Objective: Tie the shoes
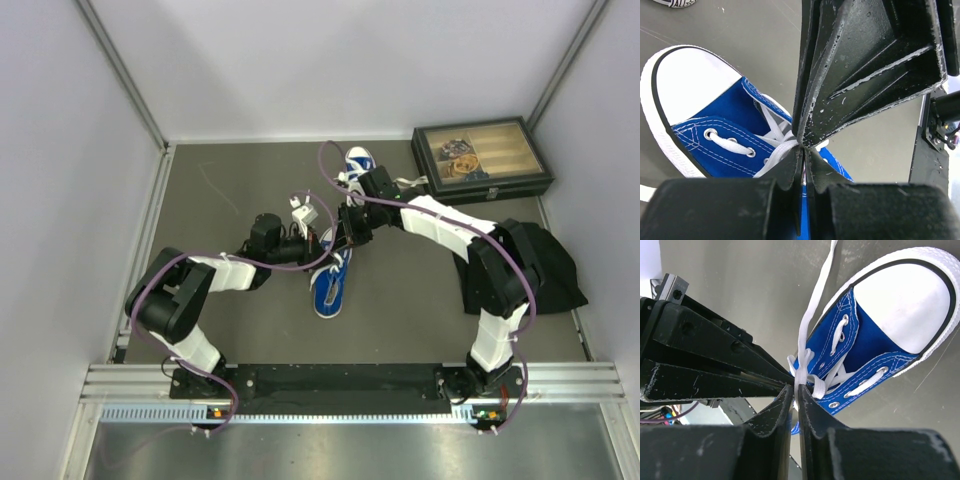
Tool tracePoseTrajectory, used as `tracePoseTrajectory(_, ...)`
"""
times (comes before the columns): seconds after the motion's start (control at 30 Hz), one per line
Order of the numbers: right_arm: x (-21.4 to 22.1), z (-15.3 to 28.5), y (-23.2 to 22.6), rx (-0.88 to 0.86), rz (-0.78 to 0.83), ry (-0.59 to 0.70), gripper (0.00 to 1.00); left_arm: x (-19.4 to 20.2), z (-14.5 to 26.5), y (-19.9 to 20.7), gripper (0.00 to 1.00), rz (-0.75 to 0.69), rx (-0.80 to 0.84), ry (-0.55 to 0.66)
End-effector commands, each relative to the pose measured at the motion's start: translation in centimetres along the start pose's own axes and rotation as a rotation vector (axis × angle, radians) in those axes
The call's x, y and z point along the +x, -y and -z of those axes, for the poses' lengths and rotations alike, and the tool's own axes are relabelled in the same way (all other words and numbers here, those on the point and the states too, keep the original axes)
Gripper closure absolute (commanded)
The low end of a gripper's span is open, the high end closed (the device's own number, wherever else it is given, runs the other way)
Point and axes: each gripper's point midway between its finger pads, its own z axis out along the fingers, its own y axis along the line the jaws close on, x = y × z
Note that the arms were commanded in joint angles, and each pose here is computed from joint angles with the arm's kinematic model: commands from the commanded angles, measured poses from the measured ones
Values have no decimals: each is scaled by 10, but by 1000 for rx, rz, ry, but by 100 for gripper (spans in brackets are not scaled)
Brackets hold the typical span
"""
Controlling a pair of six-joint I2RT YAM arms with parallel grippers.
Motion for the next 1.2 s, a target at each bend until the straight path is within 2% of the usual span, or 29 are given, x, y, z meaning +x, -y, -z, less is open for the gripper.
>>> tracePoseTrajectory(0.0, -7, 13, -23, -79, 27, 30, 89, -31, -4, 6, 93, -128, 18, 88)
tracePoseTrajectory(0.27, -18, 29, -21, -134, -27, 75, 74, -33, -5, -1, 91, -188, -6, 97)
tracePoseTrajectory(0.43, -28, 36, -4, -105, -85, 110, 75, -33, -6, 0, 91, -215, 10, 99)
tracePoseTrajectory(0.6, -24, 23, 18, -32, -151, 87, 81, -32, -6, 2, 91, -229, 21, 96)
tracePoseTrajectory(1.0, -20, 3, 32, -17, -217, 38, 80, -31, -5, 4, 92, -242, 35, 91)
tracePoseTrajectory(1.17, -16, -2, 27, -64, -243, 19, 78, -29, -6, 4, 91, -243, 38, 86)
